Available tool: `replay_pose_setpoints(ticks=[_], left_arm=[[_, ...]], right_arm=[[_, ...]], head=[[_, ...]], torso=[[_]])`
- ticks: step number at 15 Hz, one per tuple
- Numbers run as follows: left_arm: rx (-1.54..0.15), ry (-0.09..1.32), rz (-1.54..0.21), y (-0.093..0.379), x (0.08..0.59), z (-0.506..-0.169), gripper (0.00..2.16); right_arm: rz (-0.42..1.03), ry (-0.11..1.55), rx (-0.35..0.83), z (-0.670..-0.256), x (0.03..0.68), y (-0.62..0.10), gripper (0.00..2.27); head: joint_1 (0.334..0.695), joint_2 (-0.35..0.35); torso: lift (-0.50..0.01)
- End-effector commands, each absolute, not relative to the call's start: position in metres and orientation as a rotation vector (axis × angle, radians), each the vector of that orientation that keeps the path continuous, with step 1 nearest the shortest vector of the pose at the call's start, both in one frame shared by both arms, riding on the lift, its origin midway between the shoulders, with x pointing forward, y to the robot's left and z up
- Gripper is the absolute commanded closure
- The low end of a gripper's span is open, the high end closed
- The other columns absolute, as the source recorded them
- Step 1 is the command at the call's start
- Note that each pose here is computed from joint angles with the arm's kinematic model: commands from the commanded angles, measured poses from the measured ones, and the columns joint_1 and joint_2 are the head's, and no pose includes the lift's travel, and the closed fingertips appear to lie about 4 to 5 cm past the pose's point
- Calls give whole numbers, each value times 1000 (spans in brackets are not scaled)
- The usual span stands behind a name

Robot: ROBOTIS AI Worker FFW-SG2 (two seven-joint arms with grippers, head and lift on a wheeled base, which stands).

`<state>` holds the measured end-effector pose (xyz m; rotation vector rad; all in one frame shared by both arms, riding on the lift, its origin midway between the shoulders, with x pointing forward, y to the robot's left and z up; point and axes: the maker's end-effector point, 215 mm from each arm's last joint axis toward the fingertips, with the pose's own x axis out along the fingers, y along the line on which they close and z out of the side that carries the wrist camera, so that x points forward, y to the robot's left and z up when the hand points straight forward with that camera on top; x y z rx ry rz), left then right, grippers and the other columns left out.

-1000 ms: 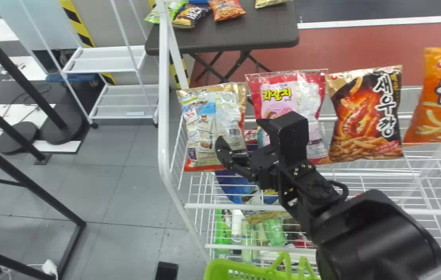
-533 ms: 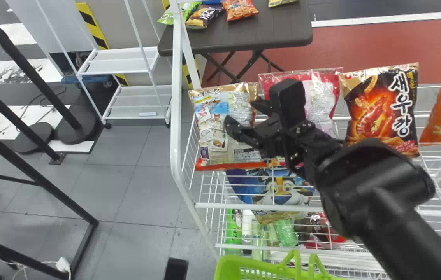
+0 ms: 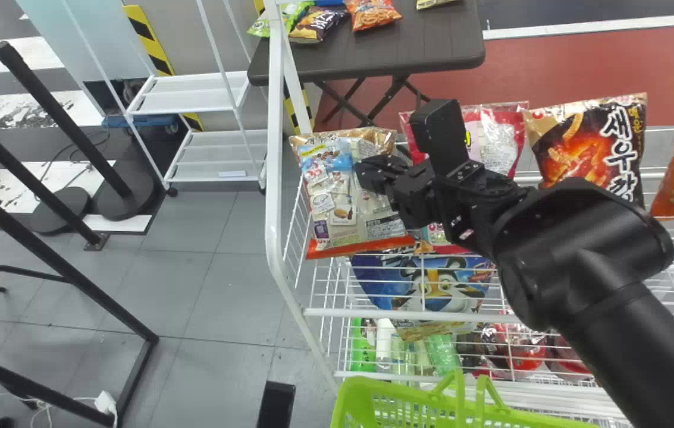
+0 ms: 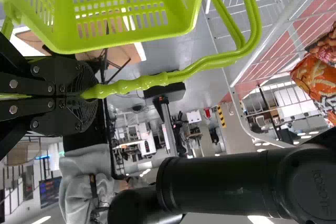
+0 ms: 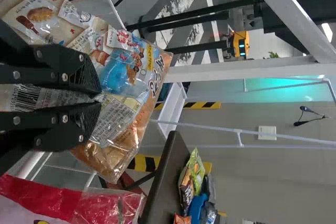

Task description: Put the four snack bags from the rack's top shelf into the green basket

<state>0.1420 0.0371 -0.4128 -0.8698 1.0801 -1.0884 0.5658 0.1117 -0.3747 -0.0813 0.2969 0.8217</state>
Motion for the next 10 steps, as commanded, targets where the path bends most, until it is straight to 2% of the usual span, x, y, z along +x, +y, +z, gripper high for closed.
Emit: replay_pose_setpoints(ticks=[1, 7, 10], left_arm=[[-874, 1079, -1088, 37, 143, -413, 2148], [-875, 1073, -1084, 36, 146, -414, 2148], [-874, 1072, -1084, 36, 146, -414, 2148]], right_arm=[[830, 287, -58, -373, 556, 114, 2159], [895, 280, 44, -340, 489, 131, 2159], [833, 237, 49, -305, 464, 117, 2159]], head=[[695, 236], [695, 284], [695, 299]], torso=[[0], [0], [0]])
